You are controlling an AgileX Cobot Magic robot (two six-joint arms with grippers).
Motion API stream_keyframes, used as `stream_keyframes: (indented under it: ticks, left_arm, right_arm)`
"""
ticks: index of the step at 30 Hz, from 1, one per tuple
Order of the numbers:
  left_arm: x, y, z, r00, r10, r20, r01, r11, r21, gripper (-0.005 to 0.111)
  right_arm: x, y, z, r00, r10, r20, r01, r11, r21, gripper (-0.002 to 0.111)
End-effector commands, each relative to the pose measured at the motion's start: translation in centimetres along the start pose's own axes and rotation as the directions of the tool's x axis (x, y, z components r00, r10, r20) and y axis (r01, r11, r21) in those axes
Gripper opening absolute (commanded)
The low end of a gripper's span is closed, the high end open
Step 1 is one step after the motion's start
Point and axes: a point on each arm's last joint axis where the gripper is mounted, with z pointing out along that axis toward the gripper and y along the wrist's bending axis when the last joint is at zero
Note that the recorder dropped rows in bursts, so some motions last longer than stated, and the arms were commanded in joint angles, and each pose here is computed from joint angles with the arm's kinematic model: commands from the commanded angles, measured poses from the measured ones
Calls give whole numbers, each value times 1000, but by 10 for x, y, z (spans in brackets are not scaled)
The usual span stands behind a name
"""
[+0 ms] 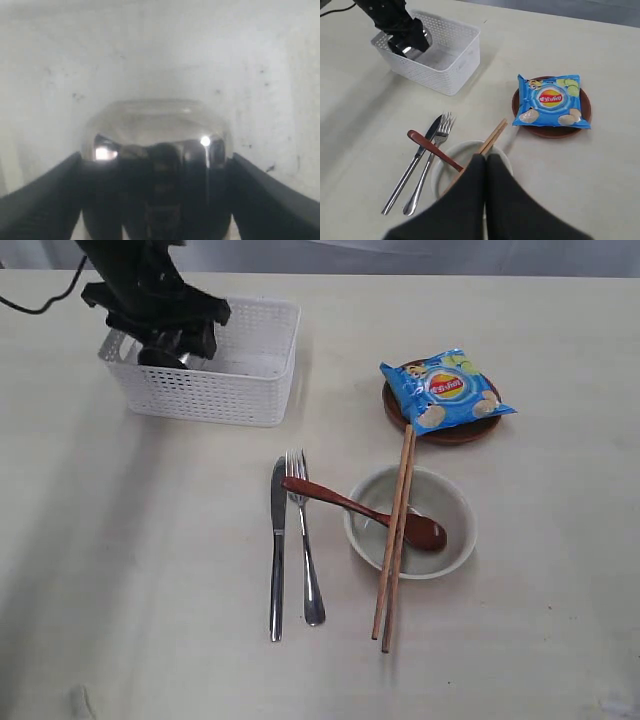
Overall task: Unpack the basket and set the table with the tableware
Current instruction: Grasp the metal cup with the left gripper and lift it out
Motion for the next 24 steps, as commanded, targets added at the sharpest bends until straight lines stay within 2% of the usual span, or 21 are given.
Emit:
stream_keyframes:
  ticks: [1,4,6,8,10,12,16,19,20,21,23,24]
  left_arm:
    - [-5,-8,-54,996,7,92,-8,1000,18,0]
    - [2,-18,-79,998,7,64,-13,996,91,0]
    - [8,-26,-96,999,11,40,-17,987,160,0]
    - [19,-36,-121,1000,11,-3,-10,972,233,0]
    - [22,-44,-136,999,44,21,-48,952,301,0]
    - [40,-53,-146,998,61,18,-64,938,342,0]
    - [86,-74,-133,967,251,-43,-215,896,389,0]
    - [107,-83,-131,922,387,10,-346,814,466,0]
    - [115,-87,-133,903,427,37,-390,782,486,0]
    - [120,-89,-135,869,486,94,-462,730,504,0]
    - [128,-93,-141,843,514,158,-512,678,528,0]
    - [132,-94,-145,815,541,207,-558,638,530,0]
  right_arm:
    - [0,2,1,1000,8,-2,-8,1000,-23,0]
    - [4,3,4,1000,19,-20,-19,999,-34,0]
    - [12,8,11,997,30,-64,-36,995,-92,0]
    - [28,28,19,992,-16,-127,-27,943,-331,0]
    - [36,41,23,992,-55,-109,-6,874,-486,0]
    - [36,40,29,997,-54,-47,24,872,-488,0]
    - [13,31,32,980,51,192,27,923,-384,0]
    - [4,28,44,970,108,218,-24,934,-357,0]
    - [3,28,51,974,118,194,-43,935,-353,0]
    - [3,29,60,980,123,157,-61,935,-348,0]
    - [4,31,80,989,132,67,-101,933,-344,0]
    - [6,32,91,991,134,20,-119,933,-340,0]
